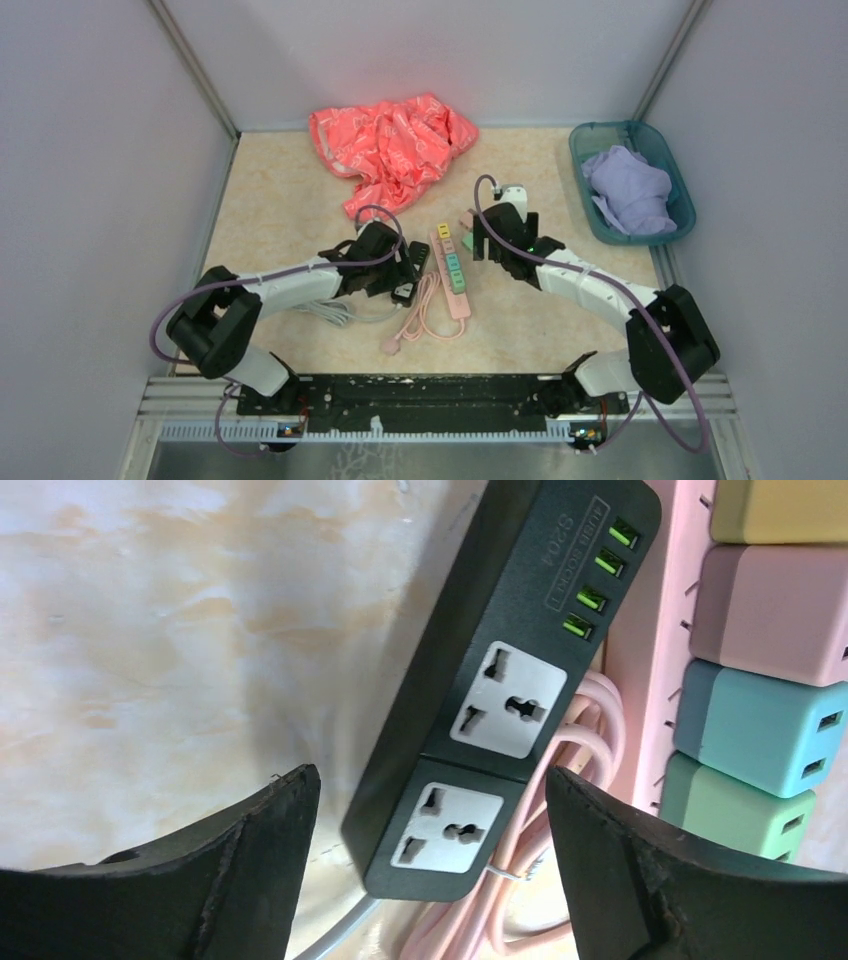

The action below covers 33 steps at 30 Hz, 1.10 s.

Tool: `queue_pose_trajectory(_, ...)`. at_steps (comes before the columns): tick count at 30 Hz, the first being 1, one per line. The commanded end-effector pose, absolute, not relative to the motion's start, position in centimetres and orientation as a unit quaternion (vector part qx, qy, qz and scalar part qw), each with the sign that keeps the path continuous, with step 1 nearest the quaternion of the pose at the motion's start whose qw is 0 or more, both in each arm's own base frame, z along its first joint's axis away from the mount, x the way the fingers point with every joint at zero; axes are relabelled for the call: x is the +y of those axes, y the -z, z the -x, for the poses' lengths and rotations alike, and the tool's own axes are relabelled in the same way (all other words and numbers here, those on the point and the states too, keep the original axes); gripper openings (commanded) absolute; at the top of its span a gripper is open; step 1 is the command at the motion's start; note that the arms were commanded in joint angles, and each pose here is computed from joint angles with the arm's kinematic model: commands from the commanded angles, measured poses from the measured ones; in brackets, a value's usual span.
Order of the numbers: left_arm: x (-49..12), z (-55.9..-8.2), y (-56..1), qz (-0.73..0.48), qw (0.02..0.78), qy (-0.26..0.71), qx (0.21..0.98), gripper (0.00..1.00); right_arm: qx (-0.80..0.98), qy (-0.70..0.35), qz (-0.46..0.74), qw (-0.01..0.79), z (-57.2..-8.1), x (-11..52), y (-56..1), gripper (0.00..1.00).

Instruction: Insert the plug

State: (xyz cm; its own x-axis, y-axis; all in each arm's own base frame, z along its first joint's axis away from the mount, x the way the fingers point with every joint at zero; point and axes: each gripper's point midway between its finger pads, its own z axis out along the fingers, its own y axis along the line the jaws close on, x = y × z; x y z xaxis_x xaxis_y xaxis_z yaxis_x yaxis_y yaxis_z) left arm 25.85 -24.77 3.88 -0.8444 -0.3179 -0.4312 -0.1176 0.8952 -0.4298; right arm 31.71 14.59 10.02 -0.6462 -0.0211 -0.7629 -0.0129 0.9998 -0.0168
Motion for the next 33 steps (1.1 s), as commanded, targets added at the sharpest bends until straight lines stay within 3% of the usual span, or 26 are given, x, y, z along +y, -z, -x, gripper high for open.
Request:
queue_pose_trajectory(1, -22.0, -26.0, -5.2, 0.1, 0.294, 0.15, 0.939, 0.9, 0.9, -0.026, -0.003, 0.435, -34.5, 16.3, -11.4, 0.84)
queue_pose_trajectory(9, -20.1, -26.9, -8.7, 0.07, 0.352, 0.144, 0.922, 0.99, 0.913, -0.032, 0.008, 0.406, -37.1, 16.5, -10.0, 0.83)
queue_pose_trajectory(23, -18.9, -27.2, -9.9, 0.044, 0.371, 0.173, 0.912, 1.0, 0.885, -0.111, 0.243, 0.382, -42.0, 19.5, -9.2, 0.82)
queue_pose_trajectory(33, -18.1, -27.5, -10.2, 0.049, 0.371, 0.188, 0.908, 1.0, 0.867, -0.102, 0.318, 0.37, -44.4, 19.4, -7.6, 0.76)
